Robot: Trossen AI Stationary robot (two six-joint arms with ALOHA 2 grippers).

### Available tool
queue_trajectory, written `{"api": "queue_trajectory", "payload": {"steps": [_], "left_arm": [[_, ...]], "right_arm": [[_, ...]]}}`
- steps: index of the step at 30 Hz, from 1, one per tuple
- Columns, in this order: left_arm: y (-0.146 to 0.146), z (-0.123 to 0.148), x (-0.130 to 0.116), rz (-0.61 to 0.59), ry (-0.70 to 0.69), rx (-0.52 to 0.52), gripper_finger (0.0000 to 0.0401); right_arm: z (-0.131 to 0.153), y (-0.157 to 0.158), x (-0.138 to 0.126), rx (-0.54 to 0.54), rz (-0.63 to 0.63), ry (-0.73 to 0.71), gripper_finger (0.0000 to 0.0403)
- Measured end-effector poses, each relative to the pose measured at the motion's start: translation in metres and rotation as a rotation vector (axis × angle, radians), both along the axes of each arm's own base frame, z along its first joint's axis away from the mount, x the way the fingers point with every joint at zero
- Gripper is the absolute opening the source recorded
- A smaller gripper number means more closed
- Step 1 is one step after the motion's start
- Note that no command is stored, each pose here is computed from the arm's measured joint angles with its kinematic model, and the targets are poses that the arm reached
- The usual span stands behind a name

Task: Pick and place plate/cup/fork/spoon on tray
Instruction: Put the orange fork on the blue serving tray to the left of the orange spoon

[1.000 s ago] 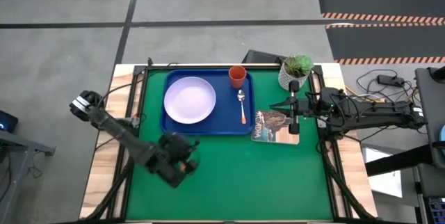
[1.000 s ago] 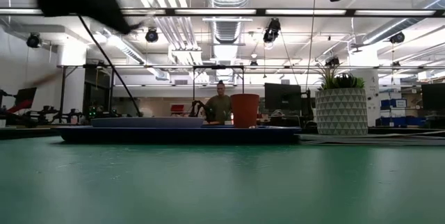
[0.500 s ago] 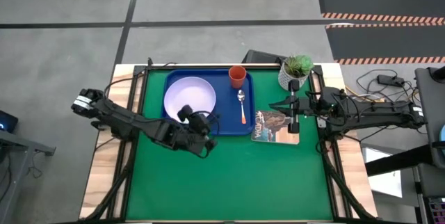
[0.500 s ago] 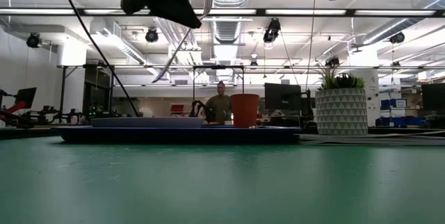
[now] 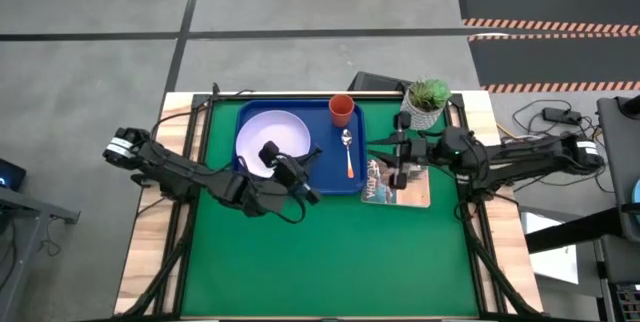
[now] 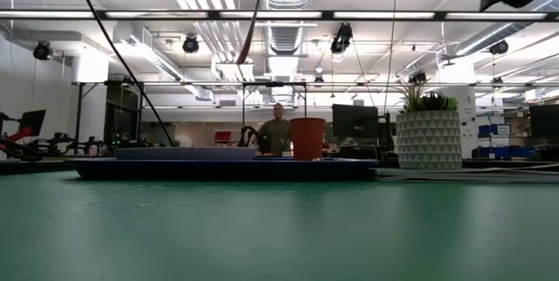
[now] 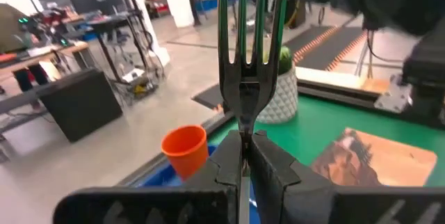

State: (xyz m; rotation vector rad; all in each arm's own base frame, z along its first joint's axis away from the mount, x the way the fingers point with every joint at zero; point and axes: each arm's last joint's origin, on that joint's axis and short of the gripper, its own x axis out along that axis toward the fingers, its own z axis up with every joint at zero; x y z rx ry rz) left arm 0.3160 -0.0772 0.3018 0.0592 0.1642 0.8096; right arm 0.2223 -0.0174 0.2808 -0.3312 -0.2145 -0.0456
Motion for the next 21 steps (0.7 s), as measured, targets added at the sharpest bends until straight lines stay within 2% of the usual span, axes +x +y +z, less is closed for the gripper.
{"api": "queue_trajectory", "payload": {"steps": [4, 10, 21], "left_arm": [[0.002, 0.003, 0.001, 0.017, -0.021, 0.008, 0.0000], [0.006, -0.001, 0.004, 0.034, -0.033, -0.007, 0.0000], [0.013, -0.019, 0.020, 0.068, -0.012, -0.001, 0.0000]], "right_arm": [[-0.006, -0.002, 0.014, 0.008, -0.020, -0.066, 0.0102], [-0.019, -0.004, 0.031, 0.013, -0.033, -0.137, 0.0121], [-0.021, -0.008, 0.066, 0.089, -0.048, -0.069, 0.0151]]}}
